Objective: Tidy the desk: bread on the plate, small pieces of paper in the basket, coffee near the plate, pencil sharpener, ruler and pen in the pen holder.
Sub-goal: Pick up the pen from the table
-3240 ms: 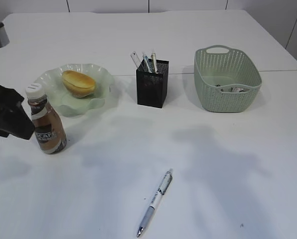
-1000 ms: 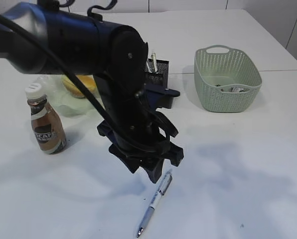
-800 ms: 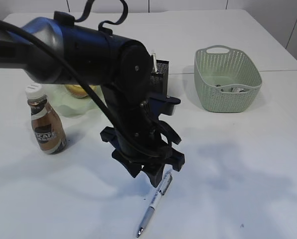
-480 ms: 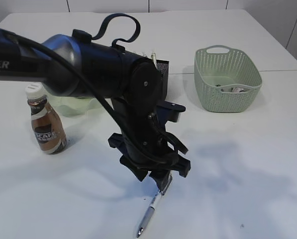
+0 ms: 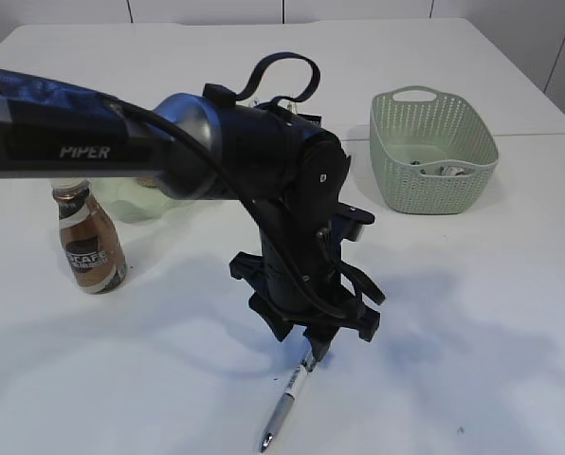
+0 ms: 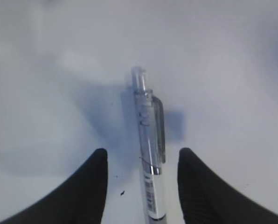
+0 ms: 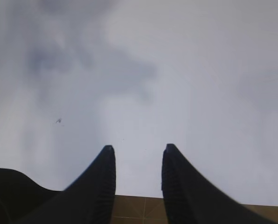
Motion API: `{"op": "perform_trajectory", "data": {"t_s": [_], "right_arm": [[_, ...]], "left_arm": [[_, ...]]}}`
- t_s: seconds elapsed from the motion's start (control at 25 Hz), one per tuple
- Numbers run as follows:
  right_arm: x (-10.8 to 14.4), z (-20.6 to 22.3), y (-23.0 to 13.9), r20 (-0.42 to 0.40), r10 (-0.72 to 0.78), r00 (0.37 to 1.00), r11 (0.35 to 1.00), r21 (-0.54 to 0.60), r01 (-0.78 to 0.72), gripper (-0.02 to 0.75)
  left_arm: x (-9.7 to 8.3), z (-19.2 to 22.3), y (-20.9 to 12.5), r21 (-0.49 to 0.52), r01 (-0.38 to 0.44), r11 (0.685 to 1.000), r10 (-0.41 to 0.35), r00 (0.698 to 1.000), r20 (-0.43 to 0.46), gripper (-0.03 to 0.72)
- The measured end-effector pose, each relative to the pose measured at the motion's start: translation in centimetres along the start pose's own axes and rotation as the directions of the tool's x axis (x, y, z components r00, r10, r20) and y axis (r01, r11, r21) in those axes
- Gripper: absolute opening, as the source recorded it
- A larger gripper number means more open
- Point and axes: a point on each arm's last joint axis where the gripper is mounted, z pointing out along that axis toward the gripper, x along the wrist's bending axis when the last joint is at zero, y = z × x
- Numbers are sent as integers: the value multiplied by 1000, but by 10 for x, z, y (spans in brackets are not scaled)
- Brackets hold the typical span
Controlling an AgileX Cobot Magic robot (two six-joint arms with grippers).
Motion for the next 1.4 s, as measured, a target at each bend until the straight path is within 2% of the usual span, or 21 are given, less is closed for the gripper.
{"op": "perform_trajectory", "data": {"t_s": [0.24,0.56,1.2,1.4], "right_arm": [[0,0,0,0,0,1000,1000,0,0,281],[0,0,0,-4,1,1000,1000,-3,-1,281],[0,0,-1,-4,2,1000,1000,11,-2,281],[0,0,-1,-4,2,1000,1000,12,-2,281]], "left_arm": [[-4,2,3,5,41,999,-41,999,-12,343],[0,2,2,12,87,996,-86,995,-54,341],[-2,2,-2,44,89,995,-86,994,-61,301],[-16,2,-7,45,56,997,-53,997,-59,300]]}}
